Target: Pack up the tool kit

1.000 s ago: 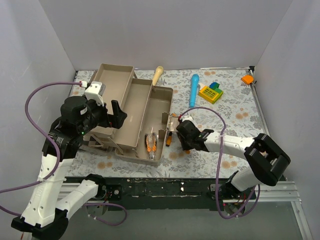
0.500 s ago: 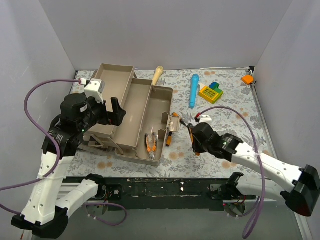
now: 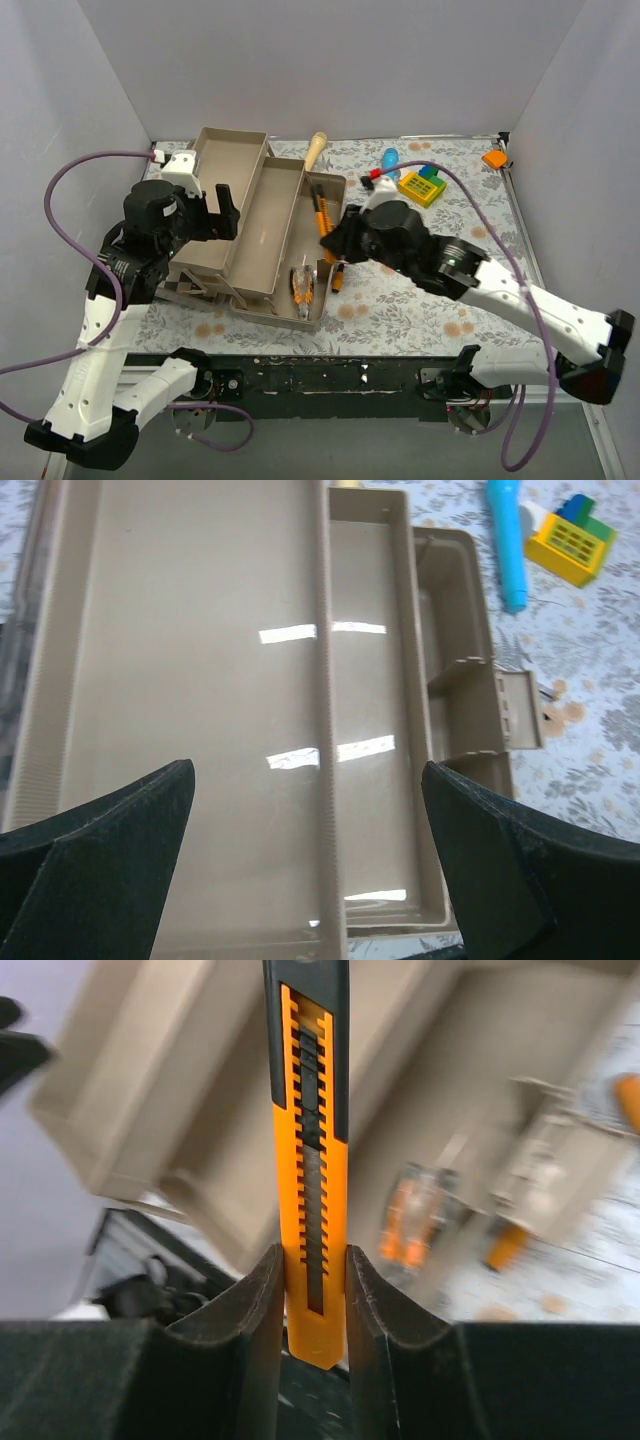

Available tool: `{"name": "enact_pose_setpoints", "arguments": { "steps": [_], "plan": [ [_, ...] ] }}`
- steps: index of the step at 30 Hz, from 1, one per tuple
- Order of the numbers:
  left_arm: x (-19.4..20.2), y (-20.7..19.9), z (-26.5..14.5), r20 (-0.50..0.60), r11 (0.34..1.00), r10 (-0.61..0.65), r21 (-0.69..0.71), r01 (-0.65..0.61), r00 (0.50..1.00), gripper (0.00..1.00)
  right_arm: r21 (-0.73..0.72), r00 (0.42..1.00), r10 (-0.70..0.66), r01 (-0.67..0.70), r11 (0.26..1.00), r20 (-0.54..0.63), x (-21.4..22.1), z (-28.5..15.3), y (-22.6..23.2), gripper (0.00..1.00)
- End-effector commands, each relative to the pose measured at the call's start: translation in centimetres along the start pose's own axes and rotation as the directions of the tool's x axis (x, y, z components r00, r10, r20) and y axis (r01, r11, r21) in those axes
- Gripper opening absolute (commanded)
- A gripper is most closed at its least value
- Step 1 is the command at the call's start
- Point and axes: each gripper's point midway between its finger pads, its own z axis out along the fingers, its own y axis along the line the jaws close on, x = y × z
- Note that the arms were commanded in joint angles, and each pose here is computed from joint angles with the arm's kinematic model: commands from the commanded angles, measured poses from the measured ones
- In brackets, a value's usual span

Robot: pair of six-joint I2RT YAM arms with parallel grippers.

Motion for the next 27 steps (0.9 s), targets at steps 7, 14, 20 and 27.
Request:
{"name": "enact_pose_setpoints", "arguments": {
  "steps": [7, 14, 20, 27],
  "plan": [
    [-1.0, 6.0, -2.1, 0.035, 0.948, 0.068, -0.313, -0.054, 0.997, 0.98, -0.212, 0.952, 0.306, -0.295, 0.932, 0.018, -1.4, 7.4, 12.0, 0.01],
    [-0.6, 5.1, -0.8, 0.032, 0.963, 0.045, -0.268, -0.034, 0.998, 0.98, -0.135, 0.897, 0.439, -0.430, 0.893, 0.048, 0.2, 11.2, 10.6, 0.01],
    [-0.2, 5.7, -1.4, 0.025, 0.954, 0.048, -0.298, -0.038, 0.999, 0.98, -0.040, 0.906, 0.421, -0.420, 0.907, 0.045, 1.9, 13.5, 9.5, 0.01],
    [0.2, 5.4, -1.2, 0.021, 0.959, 0.033, -0.281, -0.025, 0.999, 0.98, -0.021, 0.936, 0.352, -0.351, 0.936, 0.023, 2.5, 14.7, 9.8, 0.09]
  ]
}}
